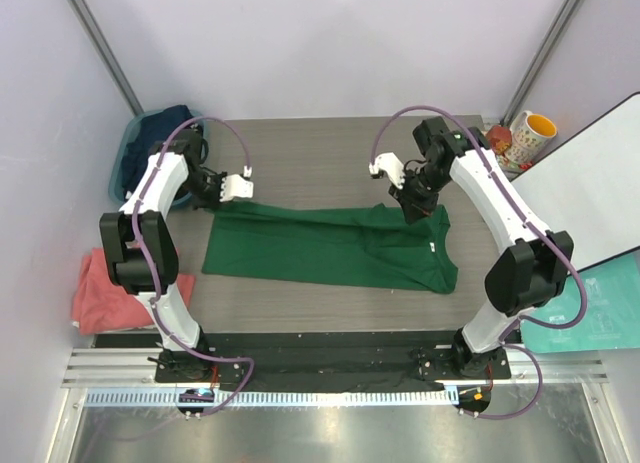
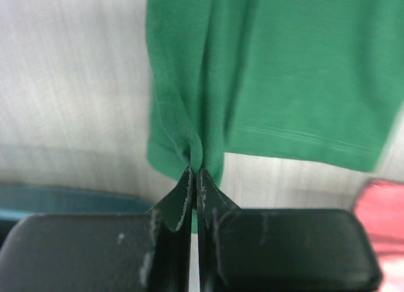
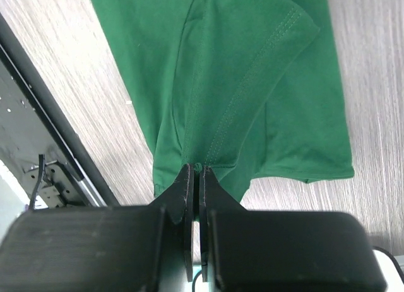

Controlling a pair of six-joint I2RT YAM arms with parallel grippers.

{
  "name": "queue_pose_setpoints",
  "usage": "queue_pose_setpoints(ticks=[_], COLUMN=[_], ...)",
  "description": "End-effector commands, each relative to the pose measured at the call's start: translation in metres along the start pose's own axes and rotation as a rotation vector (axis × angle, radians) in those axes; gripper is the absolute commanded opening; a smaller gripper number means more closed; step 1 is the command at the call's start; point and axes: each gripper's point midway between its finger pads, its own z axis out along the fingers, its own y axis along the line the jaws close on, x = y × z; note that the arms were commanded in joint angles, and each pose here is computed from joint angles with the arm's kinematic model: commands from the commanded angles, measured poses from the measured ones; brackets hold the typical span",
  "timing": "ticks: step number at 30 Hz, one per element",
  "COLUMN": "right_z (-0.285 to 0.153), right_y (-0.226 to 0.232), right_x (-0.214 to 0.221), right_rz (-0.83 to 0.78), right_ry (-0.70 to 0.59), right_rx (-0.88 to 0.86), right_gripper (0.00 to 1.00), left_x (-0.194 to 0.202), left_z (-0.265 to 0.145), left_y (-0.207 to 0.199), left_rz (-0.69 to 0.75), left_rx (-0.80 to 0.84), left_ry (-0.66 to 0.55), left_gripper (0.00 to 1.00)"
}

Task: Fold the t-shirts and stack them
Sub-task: Fold the other side of the tshirt into a rectangle

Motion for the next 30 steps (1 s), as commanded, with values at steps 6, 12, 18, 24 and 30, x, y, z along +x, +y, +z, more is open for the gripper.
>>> queue_pose_setpoints(ticks=[6, 12, 18, 24, 30], right_z=[-0.012, -0.015, -0.050, -0.061, -0.067], right_y=[0.053, 0.008, -0.086, -0.131, -0.170], right_x=[0.033, 0.029, -0.001, -0.024, -0.044], right_rz=[-0.039, -0.062, -0.087, -0.054, -0.011], right_ry=[0.138, 0.168, 0.049, -0.043, -0.125], right_rx=[-0.099, 0.100, 0.583, 0.767, 0.925], right_gripper=[0.01, 0.01, 0.01, 0.01, 0.01], left_x=[-0.007, -0.010, -0.015, -0.007, -0.023], left_z=[-0.024, -0.021, -0.028, -0.022, -0.006], left_y=[-0.054, -0.016, 0.063, 0.085, 0.091], left_rz=[0.100, 0.036, -0.132, -0.158, -0.156], left_rx=[0.201, 0.023, -0.327, -0.454, -0.518], left_ry=[-0.008, -0.008, -0.056, -0.044, -0.057], left_gripper=[0.00, 0.00, 0.00, 0.00, 0.00])
